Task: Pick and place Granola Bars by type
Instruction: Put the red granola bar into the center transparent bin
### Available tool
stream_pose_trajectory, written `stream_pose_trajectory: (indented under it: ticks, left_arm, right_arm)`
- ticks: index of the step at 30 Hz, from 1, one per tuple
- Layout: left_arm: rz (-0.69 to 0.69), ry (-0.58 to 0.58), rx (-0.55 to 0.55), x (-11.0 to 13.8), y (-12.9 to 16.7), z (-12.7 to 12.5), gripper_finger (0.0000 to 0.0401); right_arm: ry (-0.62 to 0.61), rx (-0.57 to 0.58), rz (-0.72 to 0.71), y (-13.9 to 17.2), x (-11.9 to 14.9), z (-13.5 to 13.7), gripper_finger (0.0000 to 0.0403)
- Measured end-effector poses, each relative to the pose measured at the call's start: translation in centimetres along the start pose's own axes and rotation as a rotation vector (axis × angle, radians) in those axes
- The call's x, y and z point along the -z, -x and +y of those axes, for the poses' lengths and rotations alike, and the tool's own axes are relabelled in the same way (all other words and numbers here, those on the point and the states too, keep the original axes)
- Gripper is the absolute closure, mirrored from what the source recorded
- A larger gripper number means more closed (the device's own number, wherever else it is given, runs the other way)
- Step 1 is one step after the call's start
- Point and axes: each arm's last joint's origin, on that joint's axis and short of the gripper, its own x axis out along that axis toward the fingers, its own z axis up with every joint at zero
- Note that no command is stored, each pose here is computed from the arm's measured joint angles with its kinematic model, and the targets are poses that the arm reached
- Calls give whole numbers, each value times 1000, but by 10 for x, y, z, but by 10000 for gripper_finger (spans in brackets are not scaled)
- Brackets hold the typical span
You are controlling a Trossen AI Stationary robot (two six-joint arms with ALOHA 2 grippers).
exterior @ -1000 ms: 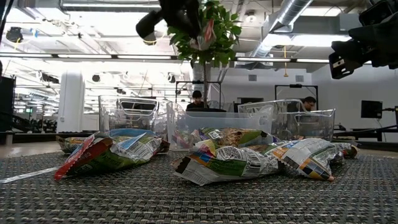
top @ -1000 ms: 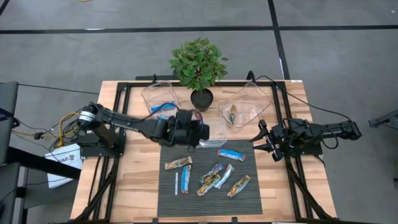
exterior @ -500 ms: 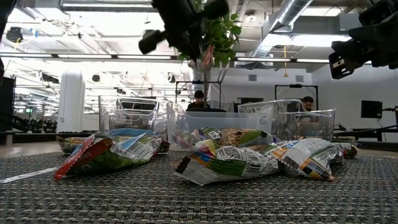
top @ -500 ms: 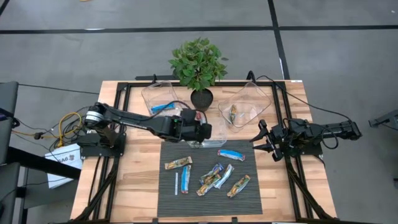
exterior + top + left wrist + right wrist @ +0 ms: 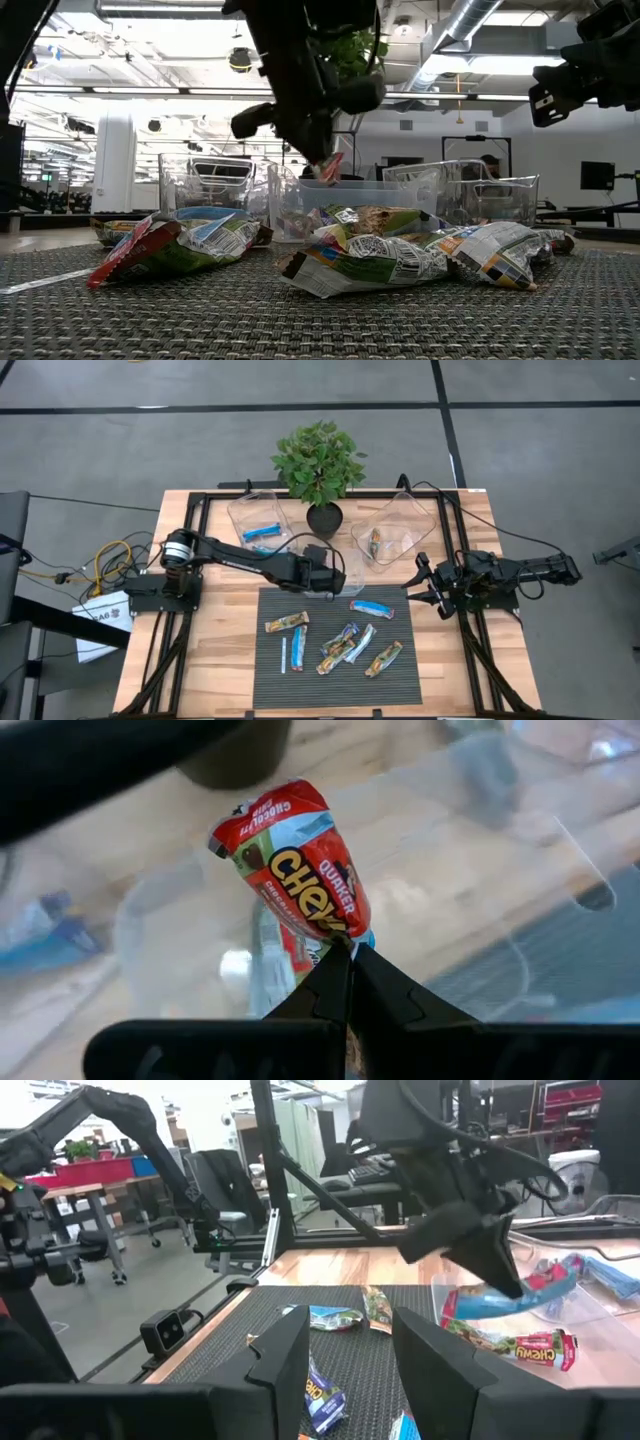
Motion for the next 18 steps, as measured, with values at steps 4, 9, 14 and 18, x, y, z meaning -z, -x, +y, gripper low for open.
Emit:
stream_pose_trajectory:
  ticks: [4,9,14,18]
  left_arm:
    - [7,-2,10,2,-6,-2,401]
    - [18,1,32,3,-7,-4,399]
    - [44,8,39,0,-9,-3,363]
    - [43,7,41,1,-8,-3,320]
  right_arm:
    - [0,0,2,0,0,0,266]
    - [0,1,1,0,0,0,266]
    - [0,0,0,0,0,0,264]
    - [0,1,0,0,0,0,265]
